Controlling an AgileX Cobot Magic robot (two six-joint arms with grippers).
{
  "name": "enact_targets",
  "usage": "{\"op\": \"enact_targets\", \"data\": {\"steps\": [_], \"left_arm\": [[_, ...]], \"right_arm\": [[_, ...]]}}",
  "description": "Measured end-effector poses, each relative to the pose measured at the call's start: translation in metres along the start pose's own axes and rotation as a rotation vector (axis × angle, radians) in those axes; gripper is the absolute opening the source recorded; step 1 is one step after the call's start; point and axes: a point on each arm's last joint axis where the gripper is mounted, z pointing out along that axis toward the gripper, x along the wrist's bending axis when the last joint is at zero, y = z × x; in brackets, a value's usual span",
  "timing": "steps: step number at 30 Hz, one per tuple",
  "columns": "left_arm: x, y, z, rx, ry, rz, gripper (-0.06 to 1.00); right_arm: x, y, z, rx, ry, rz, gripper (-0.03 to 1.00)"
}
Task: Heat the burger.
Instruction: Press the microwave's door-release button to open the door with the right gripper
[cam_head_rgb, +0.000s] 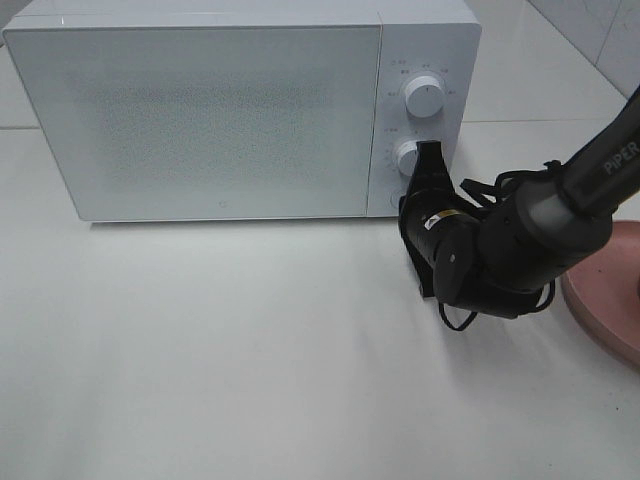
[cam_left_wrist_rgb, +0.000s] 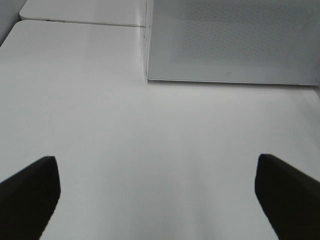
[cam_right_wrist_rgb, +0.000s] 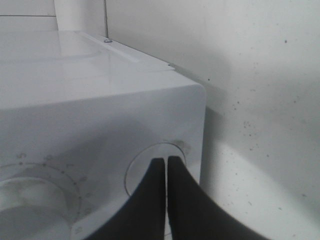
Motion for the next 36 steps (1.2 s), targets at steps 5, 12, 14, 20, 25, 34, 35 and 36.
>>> {"op": "enact_targets", "data": {"steps": [5,12,14,20,25,34,35,36], "left_arm": [[0.000,0.000,0.000,0.000,0.000,0.000,0.98],[0.000,0.000,0.000,0.000,0.000,0.000,0.98],[0.000,0.000,0.000,0.000,0.000,0.000,0.98],[0.000,0.000,0.000,0.000,0.000,0.000,0.98],[0.000,0.000,0.000,0.000,0.000,0.000,0.98],[0.000,0.000,0.000,0.000,0.000,0.000,0.98],[0.000,0.000,0.000,0.000,0.000,0.000,0.98],[0.000,0.000,0.000,0.000,0.000,0.000,0.98]], "right_arm": [[0.001,-0.002,0.003,0.000,0.008,0.003,0.00],[0.005,-0.003,0.006,0.000,0.021,0.009,0.00],[0.005,-0.001,0.007,-0.005,0.018,0.011,0.00],[0.005,0.001,0.008,-0.012,0.014,0.017,0.00],[0.008,-0.002,0.012,-0.004,0.003,0.031,0.00],[0.010,-0.005,0.014,-0.002,-0.010,0.051,0.00],[0.010,-0.005,0.014,-0.002,-0.010,0.051,0.00],[0.011,-0.005,0.014,-0.003,-0.008,0.051,0.00]]}}
